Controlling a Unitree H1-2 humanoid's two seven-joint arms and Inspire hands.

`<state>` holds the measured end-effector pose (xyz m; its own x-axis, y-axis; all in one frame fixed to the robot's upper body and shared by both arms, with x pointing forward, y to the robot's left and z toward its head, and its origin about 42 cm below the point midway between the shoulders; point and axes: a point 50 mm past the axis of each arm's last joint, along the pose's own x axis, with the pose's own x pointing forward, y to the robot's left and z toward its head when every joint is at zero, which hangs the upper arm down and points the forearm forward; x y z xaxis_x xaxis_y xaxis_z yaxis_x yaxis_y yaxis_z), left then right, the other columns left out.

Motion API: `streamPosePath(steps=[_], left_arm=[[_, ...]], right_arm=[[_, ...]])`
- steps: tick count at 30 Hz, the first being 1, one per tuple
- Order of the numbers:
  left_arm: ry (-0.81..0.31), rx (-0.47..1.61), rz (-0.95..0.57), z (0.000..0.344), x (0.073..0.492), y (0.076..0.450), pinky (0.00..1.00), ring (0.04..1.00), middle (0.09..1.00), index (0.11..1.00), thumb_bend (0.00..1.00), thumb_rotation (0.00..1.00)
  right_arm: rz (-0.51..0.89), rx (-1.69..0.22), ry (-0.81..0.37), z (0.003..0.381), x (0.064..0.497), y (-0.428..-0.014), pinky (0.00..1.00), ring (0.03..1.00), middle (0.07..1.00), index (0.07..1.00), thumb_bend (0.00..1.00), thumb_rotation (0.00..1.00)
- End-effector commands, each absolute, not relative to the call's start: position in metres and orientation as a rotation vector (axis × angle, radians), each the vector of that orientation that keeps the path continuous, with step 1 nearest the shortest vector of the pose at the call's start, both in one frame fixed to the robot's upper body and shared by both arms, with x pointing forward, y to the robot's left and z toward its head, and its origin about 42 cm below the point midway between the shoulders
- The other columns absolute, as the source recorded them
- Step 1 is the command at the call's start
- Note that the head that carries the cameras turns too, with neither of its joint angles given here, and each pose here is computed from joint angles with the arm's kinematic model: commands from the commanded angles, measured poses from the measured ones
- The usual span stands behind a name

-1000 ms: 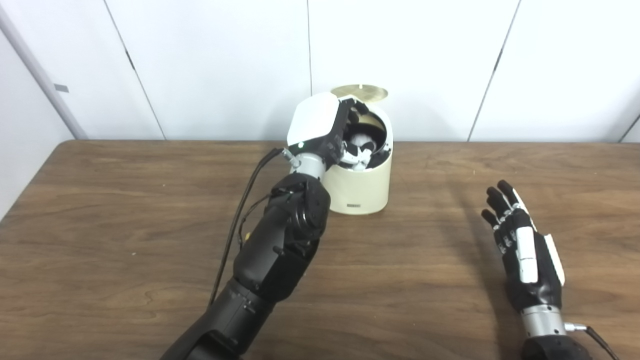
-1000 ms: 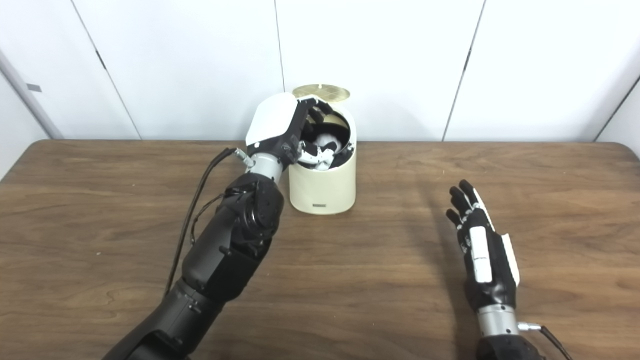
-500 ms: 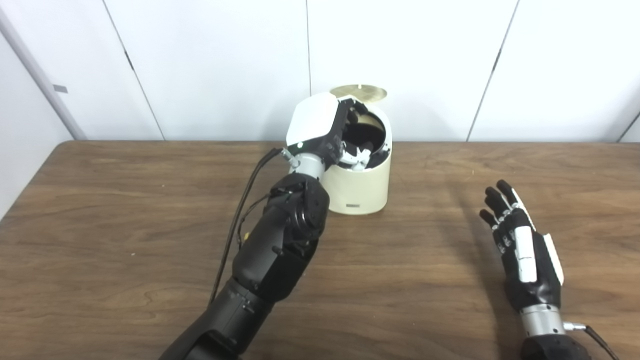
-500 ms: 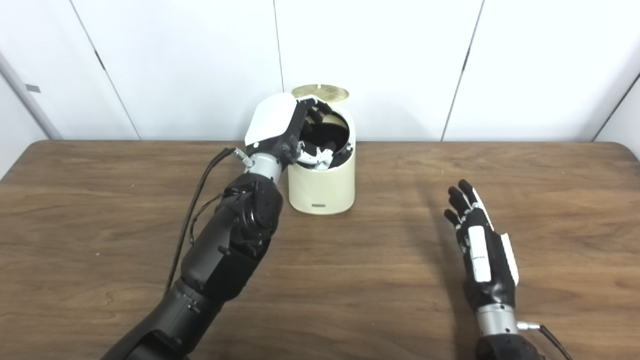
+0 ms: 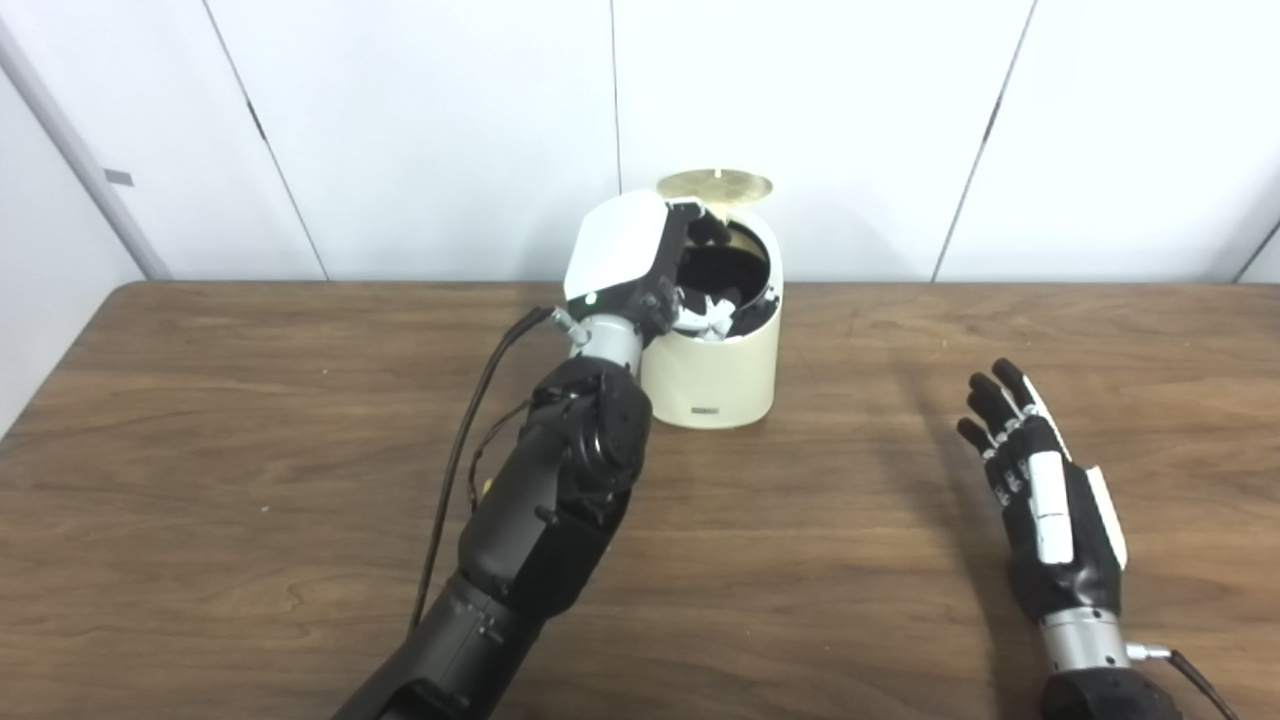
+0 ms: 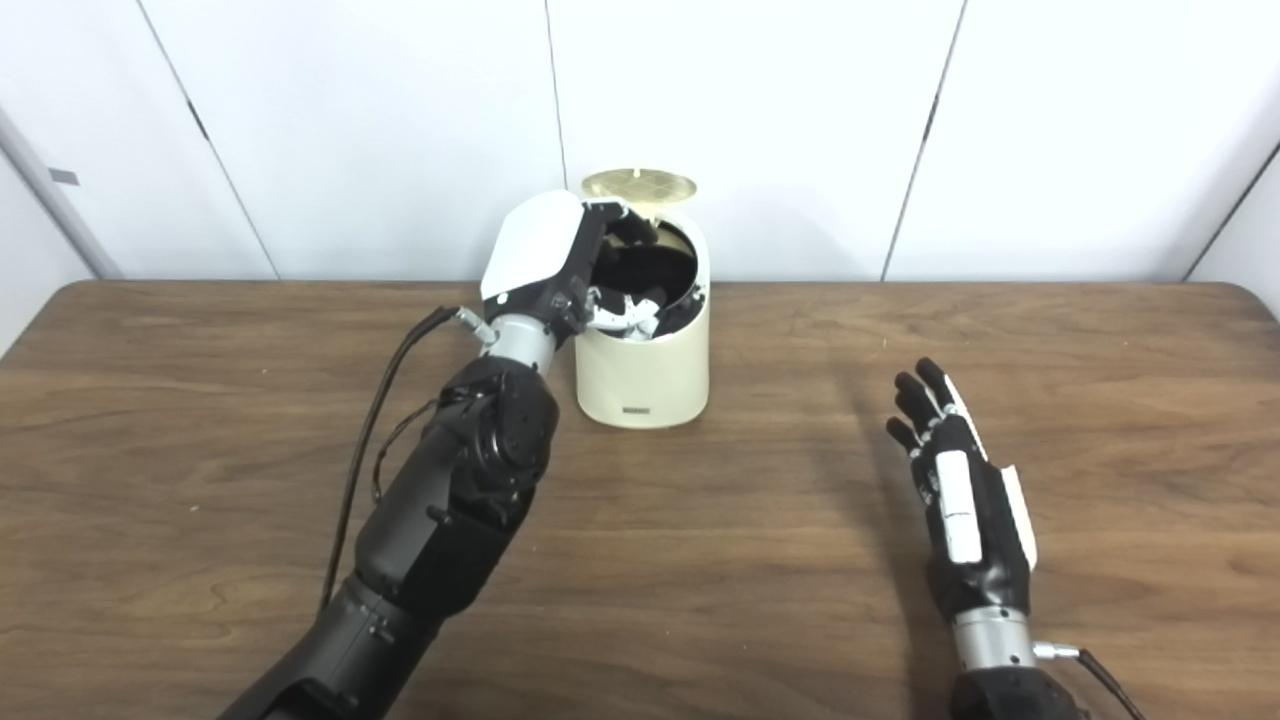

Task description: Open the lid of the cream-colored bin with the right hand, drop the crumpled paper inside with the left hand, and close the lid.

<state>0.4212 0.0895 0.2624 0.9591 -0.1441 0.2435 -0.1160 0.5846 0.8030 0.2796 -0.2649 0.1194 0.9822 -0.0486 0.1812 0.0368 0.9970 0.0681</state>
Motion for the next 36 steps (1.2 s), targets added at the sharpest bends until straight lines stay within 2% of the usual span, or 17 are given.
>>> streamPosePath(steps=[1, 3, 10, 16, 21, 36], left_arm=[[-0.386, 0.922, 0.035, 0.280, 0.426, 0.089, 0.34, 0.454, 0.577, 0.502, 0.48, 0.00], [-0.405, 0.897, 0.051, 0.279, 0.426, 0.091, 0.32, 0.432, 0.542, 0.503, 0.47, 0.00], [-0.457, 0.847, 0.083, 0.275, 0.428, 0.095, 0.30, 0.396, 0.508, 0.492, 0.47, 0.00], [-0.486, 0.813, 0.105, 0.274, 0.428, 0.097, 0.30, 0.400, 0.510, 0.514, 0.47, 0.00], [-0.541, 0.783, 0.120, 0.271, 0.427, 0.100, 0.30, 0.406, 0.488, 0.491, 0.47, 0.00], [-0.535, 0.771, 0.130, 0.278, 0.412, 0.120, 0.31, 0.400, 0.499, 0.511, 0.47, 0.00]], right_arm=[[-0.053, 0.103, -0.046, 0.079, 0.261, -0.262, 0.92, 0.943, 0.905, 0.928, 0.55, 0.90], [-0.050, 0.083, -0.053, 0.079, 0.261, -0.262, 0.92, 0.940, 0.900, 0.929, 0.56, 0.90], [-0.045, 0.092, -0.048, 0.078, 0.262, -0.263, 0.95, 0.950, 0.900, 0.925, 0.57, 0.89], [-0.045, 0.092, -0.044, 0.078, 0.261, -0.263, 0.95, 0.944, 0.890, 0.911, 0.56, 0.90], [-0.050, 0.093, -0.037, 0.078, 0.261, -0.263, 0.94, 0.941, 0.888, 0.902, 0.56, 0.90], [-0.048, 0.105, -0.040, 0.078, 0.262, -0.264, 0.96, 0.952, 0.900, 0.914, 0.57, 0.89]])
